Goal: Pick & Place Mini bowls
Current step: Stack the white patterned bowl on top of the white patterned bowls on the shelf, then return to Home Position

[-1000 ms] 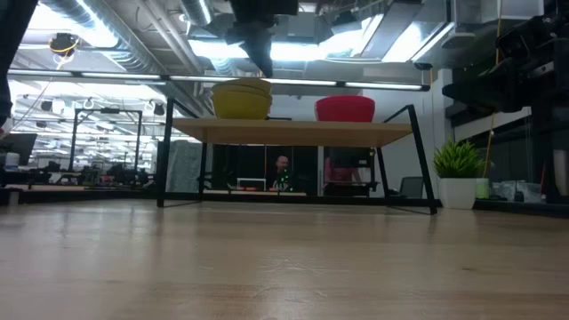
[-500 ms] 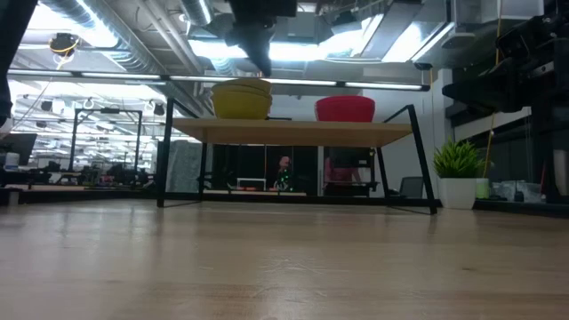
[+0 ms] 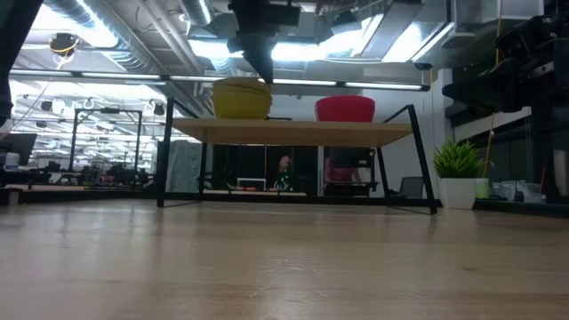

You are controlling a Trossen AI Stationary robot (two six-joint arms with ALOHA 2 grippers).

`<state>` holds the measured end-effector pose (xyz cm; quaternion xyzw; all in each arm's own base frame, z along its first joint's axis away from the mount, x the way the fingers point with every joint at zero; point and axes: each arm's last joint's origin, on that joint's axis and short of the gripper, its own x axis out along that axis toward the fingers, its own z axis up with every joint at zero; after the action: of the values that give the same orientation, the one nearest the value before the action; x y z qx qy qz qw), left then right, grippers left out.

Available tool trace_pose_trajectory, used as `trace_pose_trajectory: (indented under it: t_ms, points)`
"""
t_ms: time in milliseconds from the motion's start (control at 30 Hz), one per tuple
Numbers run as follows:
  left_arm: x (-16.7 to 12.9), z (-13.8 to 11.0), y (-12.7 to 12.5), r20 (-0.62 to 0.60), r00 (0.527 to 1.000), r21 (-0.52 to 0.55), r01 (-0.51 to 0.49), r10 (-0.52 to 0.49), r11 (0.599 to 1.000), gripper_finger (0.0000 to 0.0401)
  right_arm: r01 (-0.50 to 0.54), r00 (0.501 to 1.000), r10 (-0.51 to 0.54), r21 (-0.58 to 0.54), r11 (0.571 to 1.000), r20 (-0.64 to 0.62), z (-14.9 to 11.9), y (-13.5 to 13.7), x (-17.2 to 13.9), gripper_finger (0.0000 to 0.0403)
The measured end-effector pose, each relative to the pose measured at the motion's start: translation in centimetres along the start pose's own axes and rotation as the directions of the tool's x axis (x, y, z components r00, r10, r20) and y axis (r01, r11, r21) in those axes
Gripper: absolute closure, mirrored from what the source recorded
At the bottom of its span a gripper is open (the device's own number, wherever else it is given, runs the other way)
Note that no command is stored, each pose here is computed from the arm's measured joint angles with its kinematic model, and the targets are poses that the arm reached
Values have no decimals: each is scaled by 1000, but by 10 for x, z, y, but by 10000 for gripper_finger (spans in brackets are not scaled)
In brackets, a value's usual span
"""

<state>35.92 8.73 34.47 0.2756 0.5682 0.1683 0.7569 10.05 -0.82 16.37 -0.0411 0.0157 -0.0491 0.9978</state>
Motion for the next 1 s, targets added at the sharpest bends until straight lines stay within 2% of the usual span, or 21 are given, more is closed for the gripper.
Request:
trace_pose_trajectory:
  t_ms: [300,467,600,700,767,867,1000]
  points:
    - [1,0,0,-35,998,18,-57,58,998,399,0,1000,0,0,1000,0,0,0,0,386]
    - [-8,-2,-1,-26,998,9,-59,59,998,399,0,1000,0,0,1000,0,0,0,0,386]
    - [-24,-11,-8,-66,997,4,-40,40,999,400,0,1000,0,0,1000,0,0,0,0,385]
    - [-43,-21,-15,-72,997,-51,25,-28,998,399,0,1000,0,0,1000,0,0,0,0,386]
    - [-54,-26,-20,-55,992,-105,105,-111,989,399,0,1000,0,0,1000,0,0,0,0,386]
    - [-73,-31,-31,-18,971,-155,234,-239,960,400,0,1000,0,0,1000,0,0,0,0,386]
    - [-95,-37,-49,-4,920,-186,386,-393,904,399,0,1000,0,0,1000,0,0,0,0,386]
